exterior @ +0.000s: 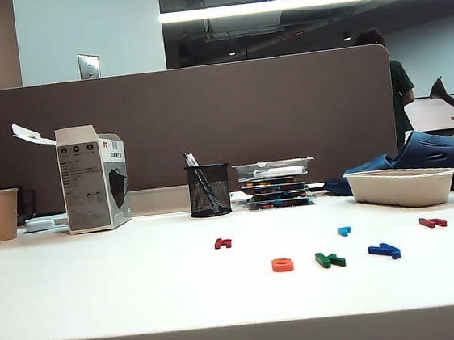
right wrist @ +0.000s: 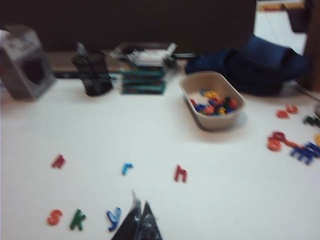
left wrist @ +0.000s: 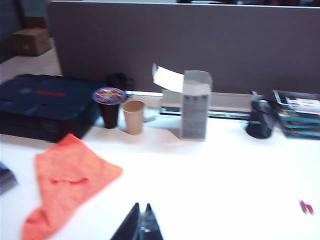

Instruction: Select the appropriate letters from the row of letter magnets placed on the table to arrange into the word "sky".

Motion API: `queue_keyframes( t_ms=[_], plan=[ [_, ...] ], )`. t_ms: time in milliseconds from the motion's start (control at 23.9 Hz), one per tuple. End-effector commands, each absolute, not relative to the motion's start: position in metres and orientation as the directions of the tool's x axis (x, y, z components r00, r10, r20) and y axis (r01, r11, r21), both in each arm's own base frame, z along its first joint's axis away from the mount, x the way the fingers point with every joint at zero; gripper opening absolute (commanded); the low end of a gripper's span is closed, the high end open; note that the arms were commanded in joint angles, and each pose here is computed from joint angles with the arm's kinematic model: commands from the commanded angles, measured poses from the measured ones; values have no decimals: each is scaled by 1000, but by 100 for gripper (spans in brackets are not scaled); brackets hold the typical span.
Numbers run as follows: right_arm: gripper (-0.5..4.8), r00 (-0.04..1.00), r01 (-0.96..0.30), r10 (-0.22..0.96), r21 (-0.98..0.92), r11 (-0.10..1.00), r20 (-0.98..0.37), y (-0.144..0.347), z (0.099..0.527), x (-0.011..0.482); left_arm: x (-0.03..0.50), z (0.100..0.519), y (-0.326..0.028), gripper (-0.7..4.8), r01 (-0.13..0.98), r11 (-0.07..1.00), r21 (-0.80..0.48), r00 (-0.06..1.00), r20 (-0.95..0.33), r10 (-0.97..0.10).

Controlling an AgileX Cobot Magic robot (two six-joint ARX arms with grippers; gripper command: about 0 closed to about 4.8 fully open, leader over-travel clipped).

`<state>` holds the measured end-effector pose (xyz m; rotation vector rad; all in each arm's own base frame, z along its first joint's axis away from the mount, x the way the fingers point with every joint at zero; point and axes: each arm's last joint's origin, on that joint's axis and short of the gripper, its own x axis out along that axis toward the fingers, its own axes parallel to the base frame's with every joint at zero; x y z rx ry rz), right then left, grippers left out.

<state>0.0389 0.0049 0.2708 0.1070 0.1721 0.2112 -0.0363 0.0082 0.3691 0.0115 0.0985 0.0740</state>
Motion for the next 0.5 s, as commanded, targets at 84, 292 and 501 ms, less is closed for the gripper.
queue_keyframes(
  t_ms=[84,292,501],
  plan=[
    [-6,964,-231,247,142,962,-104,6,269,40,-45,335,8,-5,-43,999,-18,997,-61,41],
    [-6,970,-226,238,170,959,-55,4,261,49,-24,317,4,-5,33,999,-21,996,-78,-35],
    [-6,986,-152,162,169,974,-45,0,228,69,20,302,-1,-5,83,995,-55,992,101,-77]
  ],
)
